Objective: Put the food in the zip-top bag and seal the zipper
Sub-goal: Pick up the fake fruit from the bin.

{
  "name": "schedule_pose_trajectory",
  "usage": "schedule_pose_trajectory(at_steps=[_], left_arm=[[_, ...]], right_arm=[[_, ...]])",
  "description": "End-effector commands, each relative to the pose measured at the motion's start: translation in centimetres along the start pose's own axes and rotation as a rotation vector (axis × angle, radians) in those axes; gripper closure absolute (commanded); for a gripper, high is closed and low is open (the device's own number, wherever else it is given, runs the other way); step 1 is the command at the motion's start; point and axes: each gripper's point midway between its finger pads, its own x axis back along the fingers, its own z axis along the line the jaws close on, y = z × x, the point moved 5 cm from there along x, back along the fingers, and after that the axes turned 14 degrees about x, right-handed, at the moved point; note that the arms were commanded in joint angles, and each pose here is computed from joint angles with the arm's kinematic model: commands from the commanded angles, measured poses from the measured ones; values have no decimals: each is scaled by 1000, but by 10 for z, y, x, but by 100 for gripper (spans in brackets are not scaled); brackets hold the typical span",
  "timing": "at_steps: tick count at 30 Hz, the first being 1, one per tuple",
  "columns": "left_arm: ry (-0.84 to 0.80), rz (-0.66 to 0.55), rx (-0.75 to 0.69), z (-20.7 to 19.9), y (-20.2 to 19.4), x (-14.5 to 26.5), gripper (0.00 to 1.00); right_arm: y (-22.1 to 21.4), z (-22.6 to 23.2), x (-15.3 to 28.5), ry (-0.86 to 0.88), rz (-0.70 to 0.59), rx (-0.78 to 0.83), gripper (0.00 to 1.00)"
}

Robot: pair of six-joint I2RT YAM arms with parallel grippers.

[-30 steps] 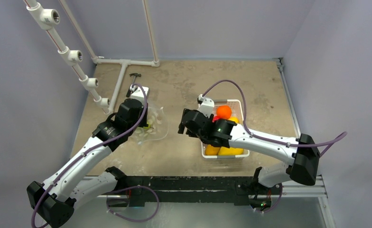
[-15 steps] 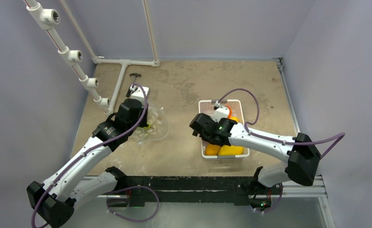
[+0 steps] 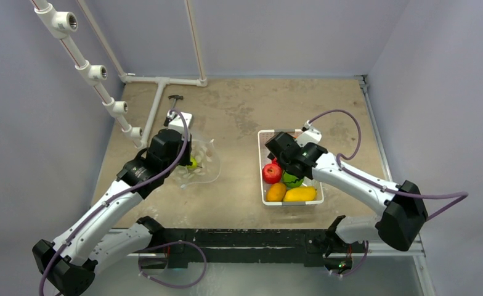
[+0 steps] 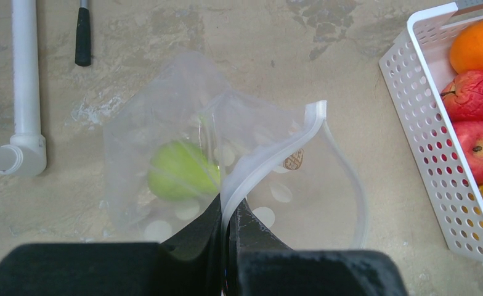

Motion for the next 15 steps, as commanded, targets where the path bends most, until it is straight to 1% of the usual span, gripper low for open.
schedule_pose_trajectory(at_steps=[1, 5, 15], left_arm=[[-45, -45, 20, -6, 9, 3, 100], [-55, -47, 22, -7, 9, 5, 100], [-63, -51, 23, -8, 10, 6, 100]], right_arm=[[17, -10, -5, -58, -60, -24, 16], [28, -5, -14, -79, -80, -20, 16], [43, 21, -46, -26, -101, 63, 17]])
